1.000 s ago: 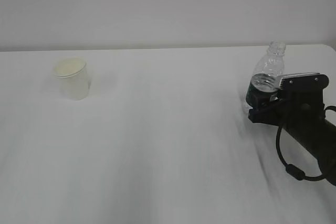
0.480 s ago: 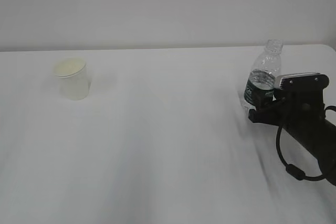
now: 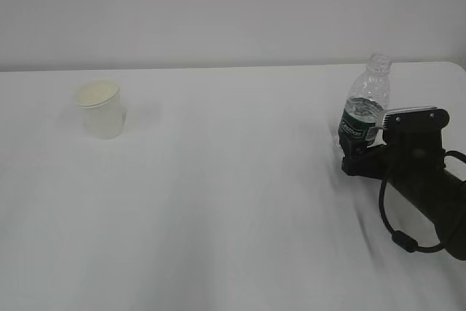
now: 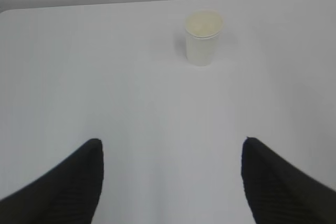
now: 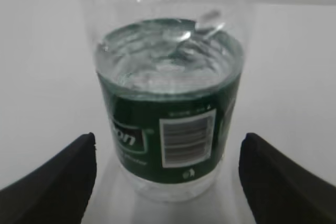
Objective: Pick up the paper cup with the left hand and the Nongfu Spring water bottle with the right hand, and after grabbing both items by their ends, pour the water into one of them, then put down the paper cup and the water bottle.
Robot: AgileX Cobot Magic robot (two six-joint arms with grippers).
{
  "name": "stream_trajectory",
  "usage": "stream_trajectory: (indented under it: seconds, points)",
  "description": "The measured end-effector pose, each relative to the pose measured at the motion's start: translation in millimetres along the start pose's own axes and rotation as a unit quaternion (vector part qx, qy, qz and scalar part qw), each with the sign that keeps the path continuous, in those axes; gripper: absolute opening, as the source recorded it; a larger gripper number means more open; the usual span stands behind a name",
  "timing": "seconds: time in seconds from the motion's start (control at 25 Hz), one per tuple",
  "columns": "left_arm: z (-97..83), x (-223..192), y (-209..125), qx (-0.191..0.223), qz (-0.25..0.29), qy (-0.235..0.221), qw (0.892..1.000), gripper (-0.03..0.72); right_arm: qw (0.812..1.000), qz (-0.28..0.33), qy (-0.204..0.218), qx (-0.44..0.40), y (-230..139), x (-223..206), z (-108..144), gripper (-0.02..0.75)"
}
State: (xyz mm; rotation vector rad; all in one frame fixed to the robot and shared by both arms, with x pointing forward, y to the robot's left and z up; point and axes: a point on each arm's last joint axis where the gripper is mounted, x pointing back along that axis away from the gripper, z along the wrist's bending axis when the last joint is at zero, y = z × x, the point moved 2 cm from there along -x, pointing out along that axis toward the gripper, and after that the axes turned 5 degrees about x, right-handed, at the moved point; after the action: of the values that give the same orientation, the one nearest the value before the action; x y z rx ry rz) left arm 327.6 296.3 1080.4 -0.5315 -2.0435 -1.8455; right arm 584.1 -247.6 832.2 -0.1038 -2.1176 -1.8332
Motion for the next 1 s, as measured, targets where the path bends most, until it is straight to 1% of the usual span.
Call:
stream_trajectory:
  seconds: [0.24, 0.8, 1.0]
  points:
    - [0.1, 0, -1, 0.0, 0.003, 0.0, 1.0, 0.587, 1.0, 0.019, 0.001, -0.001, -17, -8, 2, 0.642]
    - [0.3, 0, -3, -0.01, 0.012, 0.001, 1.0, 0.585, 0.999, -0.037, -0.008, -0.001, 6, -36, -3, 0.643]
    - [0.3, 0, -3, -0.01, 0.012, 0.001, 1.0, 0.585, 0.999, -0.037, -0.009, -0.001, 2, -43, -3, 0.642]
